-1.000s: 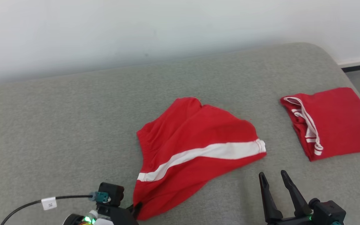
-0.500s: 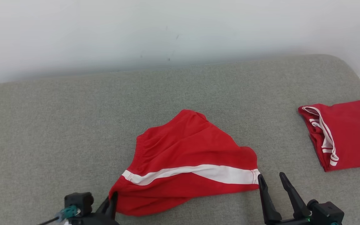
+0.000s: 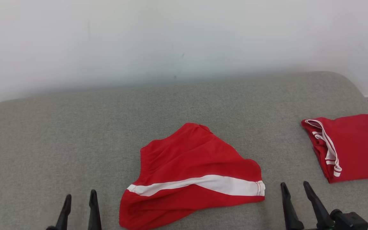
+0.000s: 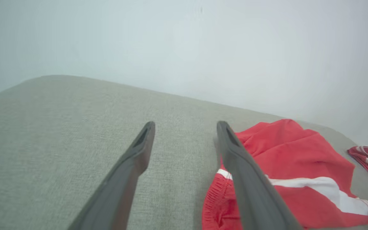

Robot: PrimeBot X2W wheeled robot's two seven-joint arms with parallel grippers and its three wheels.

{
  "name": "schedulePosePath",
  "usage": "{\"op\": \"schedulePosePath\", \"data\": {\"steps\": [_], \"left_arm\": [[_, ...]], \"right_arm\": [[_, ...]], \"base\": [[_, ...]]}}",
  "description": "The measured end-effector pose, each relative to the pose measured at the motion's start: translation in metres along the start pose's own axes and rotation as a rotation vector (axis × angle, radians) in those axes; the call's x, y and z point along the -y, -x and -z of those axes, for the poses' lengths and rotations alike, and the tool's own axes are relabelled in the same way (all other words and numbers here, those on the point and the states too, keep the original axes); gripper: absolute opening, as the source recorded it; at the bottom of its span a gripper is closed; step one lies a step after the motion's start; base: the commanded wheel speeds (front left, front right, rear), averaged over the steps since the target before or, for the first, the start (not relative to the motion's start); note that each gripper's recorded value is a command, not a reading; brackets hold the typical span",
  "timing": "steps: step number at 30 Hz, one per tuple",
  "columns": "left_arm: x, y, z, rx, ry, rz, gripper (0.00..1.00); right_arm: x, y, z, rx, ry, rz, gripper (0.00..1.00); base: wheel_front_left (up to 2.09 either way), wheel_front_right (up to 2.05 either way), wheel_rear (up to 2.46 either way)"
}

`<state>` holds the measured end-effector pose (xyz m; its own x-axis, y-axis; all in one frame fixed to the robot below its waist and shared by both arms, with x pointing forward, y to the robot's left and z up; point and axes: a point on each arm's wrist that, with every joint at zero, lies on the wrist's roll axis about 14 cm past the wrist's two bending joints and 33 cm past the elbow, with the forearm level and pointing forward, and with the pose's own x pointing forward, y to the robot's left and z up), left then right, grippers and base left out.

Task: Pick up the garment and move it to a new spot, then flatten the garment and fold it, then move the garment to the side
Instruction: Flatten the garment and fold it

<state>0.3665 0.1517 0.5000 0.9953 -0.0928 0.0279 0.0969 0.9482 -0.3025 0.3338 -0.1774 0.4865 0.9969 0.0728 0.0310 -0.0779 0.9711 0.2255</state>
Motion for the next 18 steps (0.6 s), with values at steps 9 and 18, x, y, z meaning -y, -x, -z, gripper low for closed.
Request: {"op": "schedulePosePath", "data": {"steps": [9,18], "left_arm": [[-0.020,0.035,-0.023,0.098,-0.117,-0.049,1.00],[-0.031,0.056,-0.009,0.049,-0.162,-0.057,1.00]], "right_arm": [[0.003,0.002,-0.006,0.016,0.025,-0.005,1.00],[0.002,0.014,0.010,-0.034,0.022,-0.009,1.00]], "base": [[0.00,0.00,0.00],[0.00,0.00,0.00]]}}
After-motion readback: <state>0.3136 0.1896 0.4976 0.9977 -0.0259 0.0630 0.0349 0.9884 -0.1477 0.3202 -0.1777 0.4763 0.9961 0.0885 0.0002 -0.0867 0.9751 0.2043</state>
